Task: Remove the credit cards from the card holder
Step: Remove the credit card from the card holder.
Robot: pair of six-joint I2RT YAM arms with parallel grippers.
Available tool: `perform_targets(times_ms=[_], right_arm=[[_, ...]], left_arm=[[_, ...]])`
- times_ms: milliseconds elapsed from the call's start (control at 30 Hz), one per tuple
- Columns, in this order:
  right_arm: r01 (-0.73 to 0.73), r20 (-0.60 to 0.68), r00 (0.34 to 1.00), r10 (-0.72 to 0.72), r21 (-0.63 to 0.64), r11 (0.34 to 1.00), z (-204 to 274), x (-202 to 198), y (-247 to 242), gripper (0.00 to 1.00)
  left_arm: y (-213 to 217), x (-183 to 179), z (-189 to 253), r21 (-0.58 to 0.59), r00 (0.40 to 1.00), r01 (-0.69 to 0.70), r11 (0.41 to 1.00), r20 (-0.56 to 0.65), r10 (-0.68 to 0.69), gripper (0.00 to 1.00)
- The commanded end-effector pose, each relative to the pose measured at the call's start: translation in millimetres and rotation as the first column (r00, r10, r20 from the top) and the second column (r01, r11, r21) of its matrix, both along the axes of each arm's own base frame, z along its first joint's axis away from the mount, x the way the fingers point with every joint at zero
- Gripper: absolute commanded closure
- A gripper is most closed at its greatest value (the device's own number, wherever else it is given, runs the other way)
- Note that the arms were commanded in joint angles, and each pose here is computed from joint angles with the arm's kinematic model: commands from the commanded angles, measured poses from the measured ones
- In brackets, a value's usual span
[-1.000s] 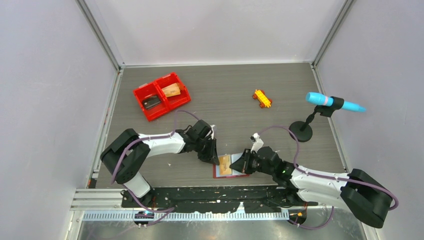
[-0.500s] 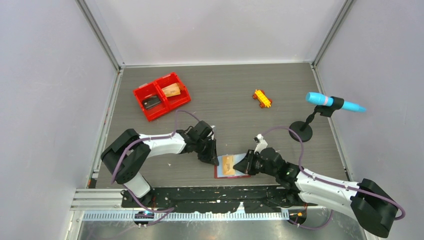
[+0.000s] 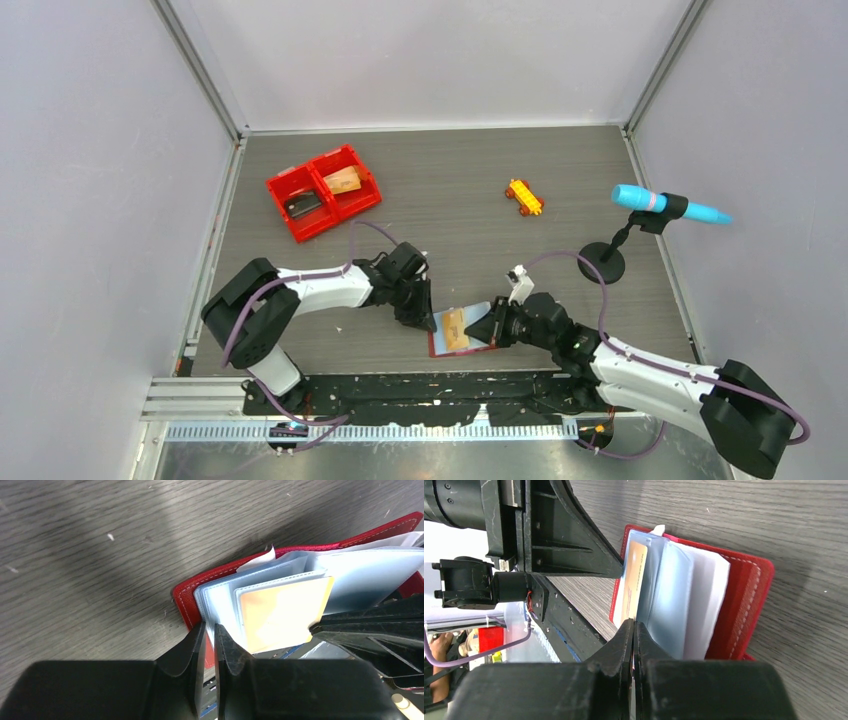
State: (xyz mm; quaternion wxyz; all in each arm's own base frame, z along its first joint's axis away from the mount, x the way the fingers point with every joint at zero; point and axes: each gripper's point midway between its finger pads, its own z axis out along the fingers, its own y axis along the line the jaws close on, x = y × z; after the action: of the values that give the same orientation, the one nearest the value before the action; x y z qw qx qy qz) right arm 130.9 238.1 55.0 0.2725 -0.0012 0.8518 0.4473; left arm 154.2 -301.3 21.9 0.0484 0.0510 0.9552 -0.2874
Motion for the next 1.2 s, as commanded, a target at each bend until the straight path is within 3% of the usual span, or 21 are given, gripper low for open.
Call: perform_targets(times_ms=[0,267,333,667,867,1067,1167], right_arm=[[-0.005,0.052,0.999,0.002,0.046,0.999,18.2,9.3,5.9,0.95],[-0.009,0.023,1.0,0.009,-0.005,1.0,6.5,5.1,-1.5,0.95],[-0.007,0.031,0.999,0.007,-0.002,1.0,8.7,6.0,-1.9,0.9],[-0.022,0.017,1.0,0.02,0.119,0.993,21.8,1.8,9.0,0.95],[0.049,-0.029,0.998,-0.047,0.077,0.996,14.1,6.8,1.0,0.95],[0.054,-0.067,0.996,-0.051,0.041,0.998,8.6,8.1,2.5,0.95],[0.067,-0.085,0.994,-0.066,0.015,0.998,5.8,9.9,1.3,0.95]], left_arm=[[41.1,-13.1,-21.9,0.192,0.998,-0.042,0.98,-0.026,0.048,0.85],[39.7,-9.4,-19.6,0.216,0.999,-0.027,0.976,-0.029,0.034,0.85],[40.8,-7.8,-17.5,0.224,0.999,-0.031,0.974,-0.021,0.037,0.85],[33.2,10.7,19.9,0.216,0.998,0.002,0.976,0.067,-0.017,0.83],[8.1,12.3,45.8,0.036,0.993,0.018,0.999,0.113,-0.022,0.76],[-26.4,10.5,45.9,-0.147,0.99,0.1,0.984,0.113,-0.084,0.77],[-28.1,6.2,34.6,-0.146,0.989,0.13,0.981,0.09,-0.118,0.78]])
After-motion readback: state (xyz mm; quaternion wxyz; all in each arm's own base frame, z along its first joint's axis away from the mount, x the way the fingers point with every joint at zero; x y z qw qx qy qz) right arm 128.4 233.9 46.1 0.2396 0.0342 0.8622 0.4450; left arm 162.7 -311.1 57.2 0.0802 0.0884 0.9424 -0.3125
